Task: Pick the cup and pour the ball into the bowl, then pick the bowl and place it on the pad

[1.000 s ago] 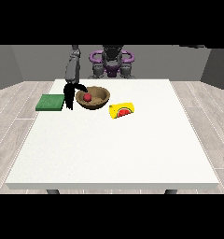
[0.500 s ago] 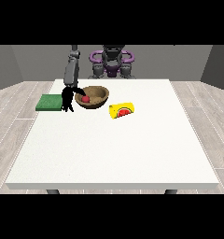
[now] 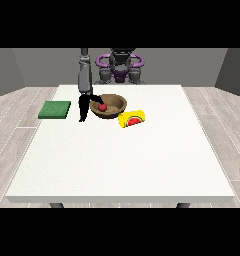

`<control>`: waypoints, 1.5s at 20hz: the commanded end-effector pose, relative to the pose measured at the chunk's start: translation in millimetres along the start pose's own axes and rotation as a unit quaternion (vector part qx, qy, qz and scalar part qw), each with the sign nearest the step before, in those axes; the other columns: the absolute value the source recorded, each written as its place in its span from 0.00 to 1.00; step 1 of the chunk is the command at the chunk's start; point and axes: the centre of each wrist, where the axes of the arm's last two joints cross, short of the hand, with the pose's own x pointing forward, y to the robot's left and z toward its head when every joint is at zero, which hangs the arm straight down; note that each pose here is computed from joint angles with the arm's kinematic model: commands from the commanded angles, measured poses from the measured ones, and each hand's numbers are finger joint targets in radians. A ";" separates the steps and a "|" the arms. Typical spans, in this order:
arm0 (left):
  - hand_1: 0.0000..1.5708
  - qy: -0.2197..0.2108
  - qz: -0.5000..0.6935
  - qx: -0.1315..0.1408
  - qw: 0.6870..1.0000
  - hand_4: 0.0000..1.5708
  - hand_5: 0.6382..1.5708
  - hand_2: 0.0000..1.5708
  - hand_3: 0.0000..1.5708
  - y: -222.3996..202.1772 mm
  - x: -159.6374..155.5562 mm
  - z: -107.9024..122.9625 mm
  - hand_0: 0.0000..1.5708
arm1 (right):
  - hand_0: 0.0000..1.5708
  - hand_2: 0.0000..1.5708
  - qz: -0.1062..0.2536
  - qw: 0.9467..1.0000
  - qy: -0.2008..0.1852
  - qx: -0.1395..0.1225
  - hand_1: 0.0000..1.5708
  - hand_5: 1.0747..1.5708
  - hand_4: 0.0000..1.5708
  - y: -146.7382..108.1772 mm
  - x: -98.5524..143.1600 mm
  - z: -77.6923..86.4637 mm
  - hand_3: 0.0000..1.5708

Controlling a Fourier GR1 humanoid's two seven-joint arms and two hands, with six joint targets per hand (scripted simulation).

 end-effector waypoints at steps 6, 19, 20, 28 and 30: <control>0.00 -0.007 0.001 0.005 1.000 0.00 0.96 0.00 0.00 13.1 17.0 -4.2 0.00 | 1.00 1.00 0.059 0.989 0.130 -0.046 1.00 0.70 0.55 -7.8 -26.9 19.5 0.55; 0.00 0.112 -0.013 0.069 0.991 0.00 0.97 0.00 0.00 73.4 -52.8 58.7 0.00 | 1.00 1.00 0.277 0.943 0.183 -0.005 1.00 0.78 0.80 15.9 59.6 -35.2 1.00; 0.00 0.103 -0.010 0.079 0.991 0.00 0.97 0.00 0.00 86.2 -59.4 74.1 0.00 | 1.00 1.00 0.275 0.943 0.190 -0.006 1.00 0.80 0.80 24.5 70.1 -40.1 1.00; 0.00 0.064 -0.045 0.102 0.992 0.00 0.97 0.00 0.00 132.1 -10.1 78.8 0.00 | 1.00 1.00 0.249 0.954 0.168 0.012 1.00 0.84 0.83 17.5 90.1 -52.7 1.00; 0.00 0.048 -0.044 0.099 0.993 0.00 0.96 0.00 0.00 117.0 -21.4 72.7 0.00 | 1.00 1.00 0.240 0.956 0.169 0.017 1.00 0.84 0.83 15.0 110.8 -70.5 1.00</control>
